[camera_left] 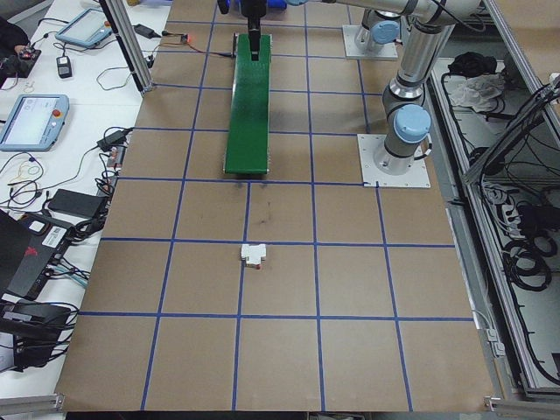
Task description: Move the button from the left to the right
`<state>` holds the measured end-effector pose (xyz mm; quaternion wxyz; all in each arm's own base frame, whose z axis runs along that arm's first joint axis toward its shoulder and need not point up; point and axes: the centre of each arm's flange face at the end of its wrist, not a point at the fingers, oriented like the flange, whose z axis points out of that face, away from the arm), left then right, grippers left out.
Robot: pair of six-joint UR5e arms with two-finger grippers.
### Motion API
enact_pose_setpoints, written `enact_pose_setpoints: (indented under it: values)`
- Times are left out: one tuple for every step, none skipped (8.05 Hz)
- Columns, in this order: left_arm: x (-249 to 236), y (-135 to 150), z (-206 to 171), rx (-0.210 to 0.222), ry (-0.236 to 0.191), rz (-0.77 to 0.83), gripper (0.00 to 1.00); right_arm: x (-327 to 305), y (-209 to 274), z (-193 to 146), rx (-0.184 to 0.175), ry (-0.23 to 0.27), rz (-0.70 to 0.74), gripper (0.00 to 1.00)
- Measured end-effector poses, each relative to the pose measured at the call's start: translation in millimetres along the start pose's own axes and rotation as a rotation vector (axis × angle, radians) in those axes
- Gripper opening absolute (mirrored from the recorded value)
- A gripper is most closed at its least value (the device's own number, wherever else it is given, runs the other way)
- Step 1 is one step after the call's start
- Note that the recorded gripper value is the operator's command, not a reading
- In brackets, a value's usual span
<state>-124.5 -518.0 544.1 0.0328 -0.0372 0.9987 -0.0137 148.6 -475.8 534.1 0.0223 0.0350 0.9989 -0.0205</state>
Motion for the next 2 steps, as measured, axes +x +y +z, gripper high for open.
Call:
enact_pose_setpoints:
  values:
    - [0.0,0.0,0.0,0.0,0.0,0.0,1.0,0.2,-0.1,0.2,-0.001,0.0,0.0,1.0]
    - [0.0,0.0,0.0,0.0,0.0,0.0,1.0,0.7,-0.4,0.7,-0.003,0.003,0.0,1.0]
